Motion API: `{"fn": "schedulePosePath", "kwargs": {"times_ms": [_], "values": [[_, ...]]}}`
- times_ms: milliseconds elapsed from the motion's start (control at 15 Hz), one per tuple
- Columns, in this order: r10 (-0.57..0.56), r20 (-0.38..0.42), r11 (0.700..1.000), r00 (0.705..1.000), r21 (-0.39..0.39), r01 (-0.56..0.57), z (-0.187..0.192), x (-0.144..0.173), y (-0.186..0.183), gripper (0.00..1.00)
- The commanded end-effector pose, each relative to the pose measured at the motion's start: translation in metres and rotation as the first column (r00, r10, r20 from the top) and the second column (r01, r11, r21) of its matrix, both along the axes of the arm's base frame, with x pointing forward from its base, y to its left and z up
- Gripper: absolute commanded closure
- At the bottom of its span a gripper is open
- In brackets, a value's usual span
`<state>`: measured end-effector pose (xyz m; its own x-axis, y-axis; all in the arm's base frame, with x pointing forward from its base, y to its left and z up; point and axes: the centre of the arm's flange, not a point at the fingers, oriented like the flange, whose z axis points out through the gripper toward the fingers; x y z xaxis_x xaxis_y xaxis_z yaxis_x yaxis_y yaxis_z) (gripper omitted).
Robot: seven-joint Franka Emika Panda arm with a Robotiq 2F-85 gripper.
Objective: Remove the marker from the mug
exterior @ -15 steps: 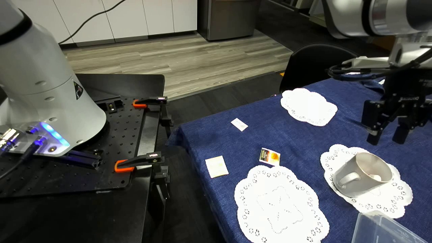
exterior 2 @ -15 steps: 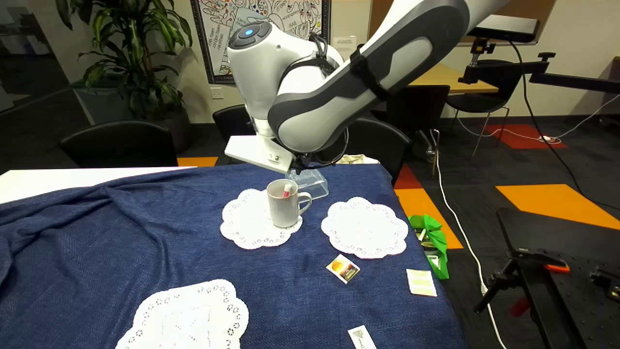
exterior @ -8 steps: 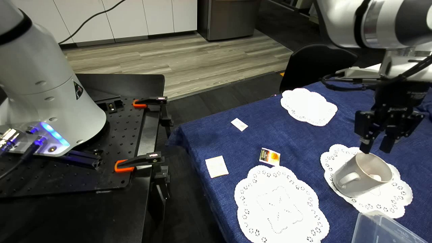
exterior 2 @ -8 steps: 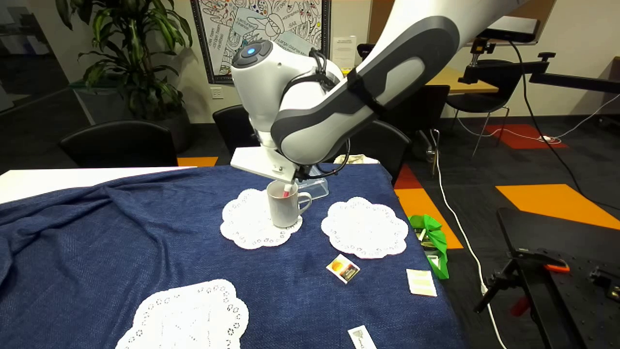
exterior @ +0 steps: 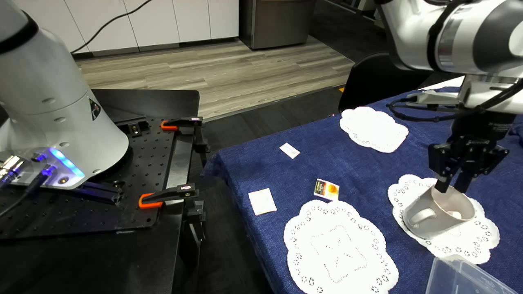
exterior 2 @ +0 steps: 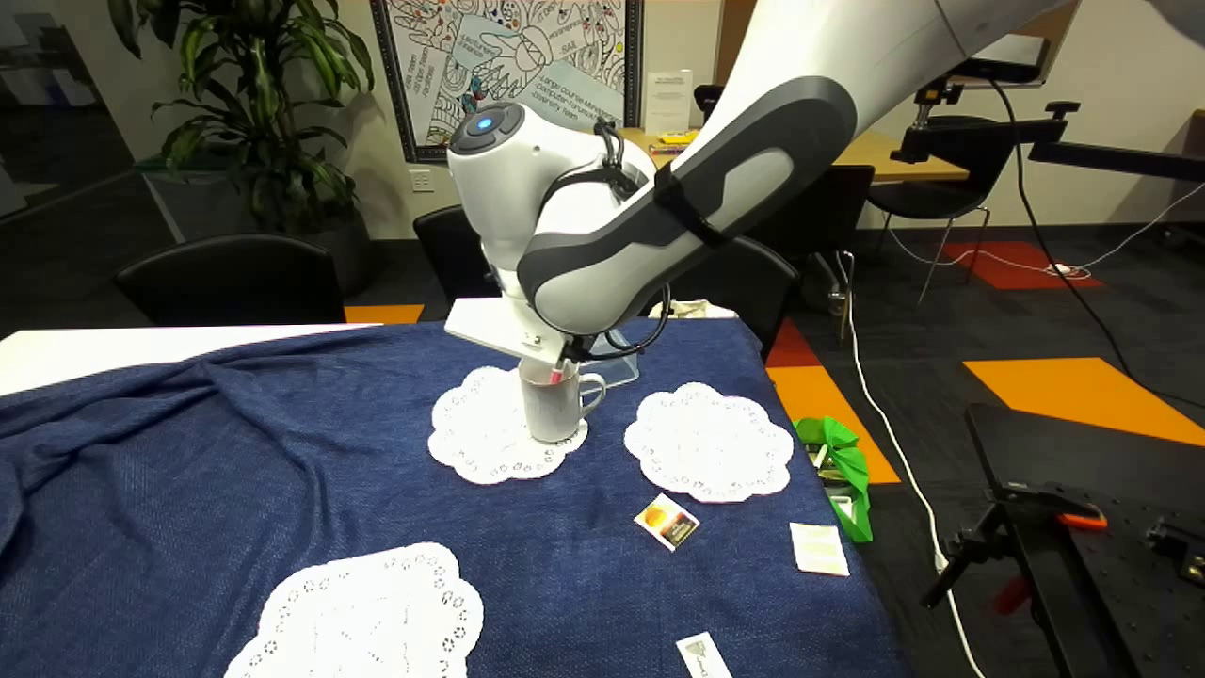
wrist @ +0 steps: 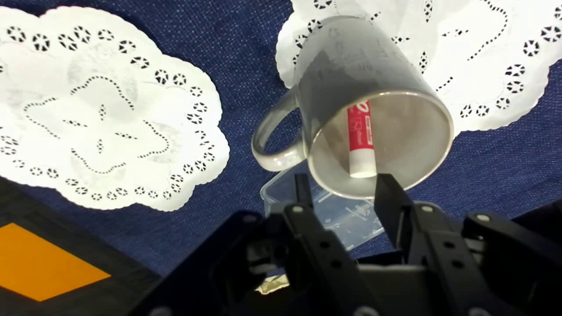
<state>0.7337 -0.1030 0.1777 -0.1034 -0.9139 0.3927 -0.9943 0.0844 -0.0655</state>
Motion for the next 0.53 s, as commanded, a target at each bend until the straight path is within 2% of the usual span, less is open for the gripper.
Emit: {"fn": "schedulePosePath", "kwargs": {"times_ms": [0,267,467], "values": [[-0.013,0.003,1.0,1.0,0.008,0.013,-0.001,0.022,-0.006,0.66],[-0.021,0.0,1.0,1.0,0.011,0.021,-0.005,0.03,-0.009,0.68],[-0.031,-0.015,0.999,0.999,0.022,0.031,-0.01,0.036,-0.013,0.67]]}}
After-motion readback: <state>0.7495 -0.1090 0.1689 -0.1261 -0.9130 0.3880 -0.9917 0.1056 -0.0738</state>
